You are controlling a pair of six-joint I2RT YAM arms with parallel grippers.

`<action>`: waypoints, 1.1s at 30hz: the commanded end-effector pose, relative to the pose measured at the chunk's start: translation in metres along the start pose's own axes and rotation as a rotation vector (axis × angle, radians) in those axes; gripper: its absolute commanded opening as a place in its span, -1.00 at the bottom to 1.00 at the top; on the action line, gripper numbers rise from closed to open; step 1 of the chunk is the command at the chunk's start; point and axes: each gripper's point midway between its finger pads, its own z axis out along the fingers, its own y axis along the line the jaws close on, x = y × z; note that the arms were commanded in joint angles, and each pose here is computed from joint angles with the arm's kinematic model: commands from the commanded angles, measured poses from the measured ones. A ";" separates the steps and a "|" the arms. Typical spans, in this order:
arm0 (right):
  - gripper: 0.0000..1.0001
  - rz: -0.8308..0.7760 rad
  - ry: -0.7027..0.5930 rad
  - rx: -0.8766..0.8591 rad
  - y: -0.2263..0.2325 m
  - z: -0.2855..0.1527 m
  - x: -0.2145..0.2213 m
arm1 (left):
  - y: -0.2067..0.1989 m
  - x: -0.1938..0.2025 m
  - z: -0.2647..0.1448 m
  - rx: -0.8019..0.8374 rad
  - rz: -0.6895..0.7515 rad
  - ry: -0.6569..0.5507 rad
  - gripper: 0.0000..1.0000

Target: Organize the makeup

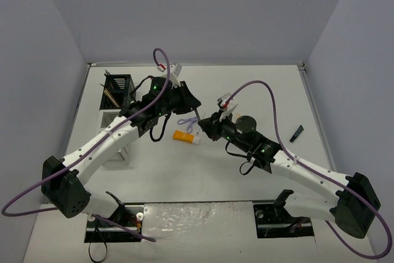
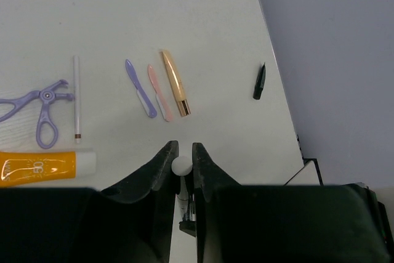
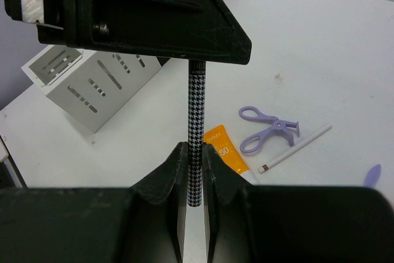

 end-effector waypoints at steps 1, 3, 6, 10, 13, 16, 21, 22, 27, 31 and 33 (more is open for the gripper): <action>-0.62 -0.023 -0.132 -0.020 0.008 -0.002 -0.036 | -0.045 -0.036 -0.011 0.144 0.006 -0.106 -1.00; -0.34 -0.023 -0.134 -0.008 0.006 -0.003 -0.036 | -0.043 -0.036 -0.009 0.138 0.016 -0.106 -1.00; 0.29 -0.022 -0.133 0.009 0.003 -0.003 -0.038 | -0.034 -0.040 -0.007 0.096 0.051 -0.119 -1.00; 0.97 -0.017 -0.124 0.062 -0.006 -0.007 -0.037 | -0.003 -0.071 -0.020 -0.045 0.130 -0.195 -1.00; 1.00 -0.015 -0.111 0.127 -0.018 -0.011 -0.032 | 0.042 -0.113 -0.047 -0.210 0.207 -0.313 -1.00; 1.00 -0.018 -0.099 0.164 -0.026 -0.013 -0.026 | 0.094 -0.159 -0.083 -0.422 0.261 -0.451 -1.00; 1.00 -0.015 -0.074 0.186 -0.031 -0.011 -0.016 | 0.159 -0.213 -0.129 -0.652 0.286 -0.613 -1.00; 1.00 -0.015 -0.065 0.187 -0.032 -0.010 -0.014 | 0.170 -0.220 -0.134 -0.679 0.284 -0.629 -1.00; 1.00 -0.022 -0.043 0.206 -0.036 -0.008 -0.007 | 0.231 -0.245 -0.144 -0.795 0.274 -0.674 -1.00; 1.00 -0.025 -0.023 0.217 -0.039 -0.006 -0.001 | 0.269 -0.254 -0.141 -0.830 0.236 -0.677 -1.00; 1.00 -0.029 -0.014 0.230 -0.042 -0.005 0.000 | 0.290 -0.253 -0.141 -0.851 0.200 -0.671 -1.00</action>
